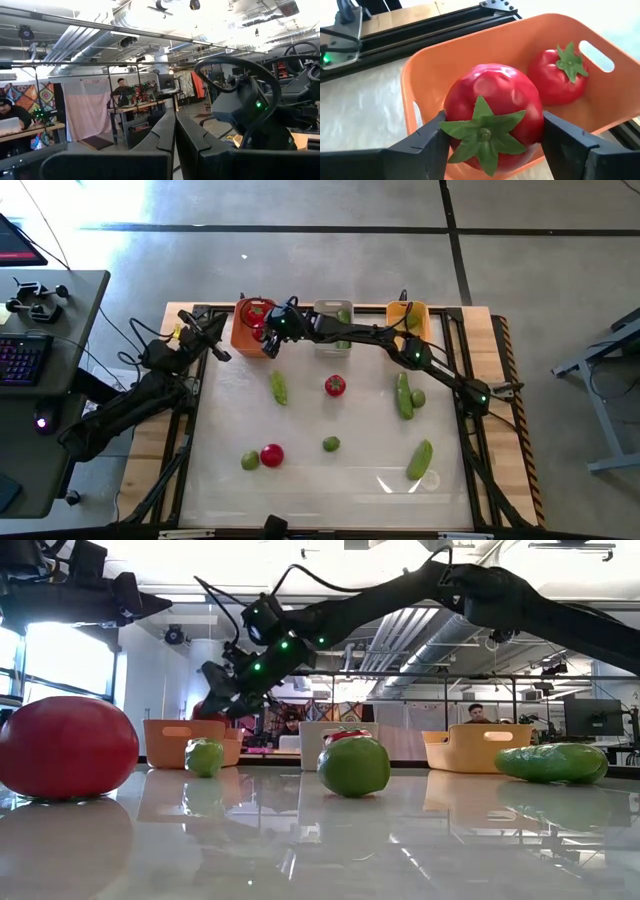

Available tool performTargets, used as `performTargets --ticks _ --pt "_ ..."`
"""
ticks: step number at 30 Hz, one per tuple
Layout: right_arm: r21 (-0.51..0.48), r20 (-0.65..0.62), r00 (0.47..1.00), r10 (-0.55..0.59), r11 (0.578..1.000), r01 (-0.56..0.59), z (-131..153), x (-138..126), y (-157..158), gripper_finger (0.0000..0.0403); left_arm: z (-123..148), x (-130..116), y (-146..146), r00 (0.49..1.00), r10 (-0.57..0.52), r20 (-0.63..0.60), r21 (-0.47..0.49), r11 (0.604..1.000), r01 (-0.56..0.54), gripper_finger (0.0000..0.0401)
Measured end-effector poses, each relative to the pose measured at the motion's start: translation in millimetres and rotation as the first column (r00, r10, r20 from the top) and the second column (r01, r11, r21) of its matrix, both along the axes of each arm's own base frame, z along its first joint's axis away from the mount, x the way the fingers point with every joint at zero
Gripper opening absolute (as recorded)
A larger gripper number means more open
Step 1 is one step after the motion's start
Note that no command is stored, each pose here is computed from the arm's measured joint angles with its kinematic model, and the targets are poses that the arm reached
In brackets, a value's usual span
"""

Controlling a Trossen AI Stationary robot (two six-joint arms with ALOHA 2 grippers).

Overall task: Sort produce into baskets
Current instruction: Put the bottom right tomato into the orange bin, then put the bottom left lime into the yellow bin

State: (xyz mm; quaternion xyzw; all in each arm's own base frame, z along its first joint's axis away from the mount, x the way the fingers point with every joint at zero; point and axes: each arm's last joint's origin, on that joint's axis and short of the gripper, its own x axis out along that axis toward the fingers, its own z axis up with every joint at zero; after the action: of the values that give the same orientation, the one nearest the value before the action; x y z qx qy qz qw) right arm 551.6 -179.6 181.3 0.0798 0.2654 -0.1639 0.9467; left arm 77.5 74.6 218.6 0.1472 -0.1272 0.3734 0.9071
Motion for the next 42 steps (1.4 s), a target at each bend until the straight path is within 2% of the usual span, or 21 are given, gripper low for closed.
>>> performTargets --ticks 8,20,29,42 --pt "0.001 0.005 1.000 -0.003 1.000 0.003 -8.6 2.2 -1.4 0.0268 -0.2 0.1 0.0 1.000 0.000 -0.002 -0.001 1.000 0.000 0.0000" --pt "0.009 0.002 1.000 -0.013 1.000 0.013 -9.6 1.0 -4.6 0.0276 -0.2 0.1 0.1 1.000 0.000 -0.002 -0.001 1.000 0.000 0.0000" --pt "0.016 0.000 1.000 -0.017 1.000 0.017 -9.9 0.8 -4.5 0.0326 -0.3 0.1 0.1 1.000 0.000 -0.003 -0.002 1.000 0.000 0.0000" --pt "0.009 -0.003 1.000 -0.012 1.000 0.012 -9.9 0.9 -4.3 0.0329 -0.3 0.1 0.1 1.000 0.000 -0.003 -0.002 1.000 0.000 0.0000"
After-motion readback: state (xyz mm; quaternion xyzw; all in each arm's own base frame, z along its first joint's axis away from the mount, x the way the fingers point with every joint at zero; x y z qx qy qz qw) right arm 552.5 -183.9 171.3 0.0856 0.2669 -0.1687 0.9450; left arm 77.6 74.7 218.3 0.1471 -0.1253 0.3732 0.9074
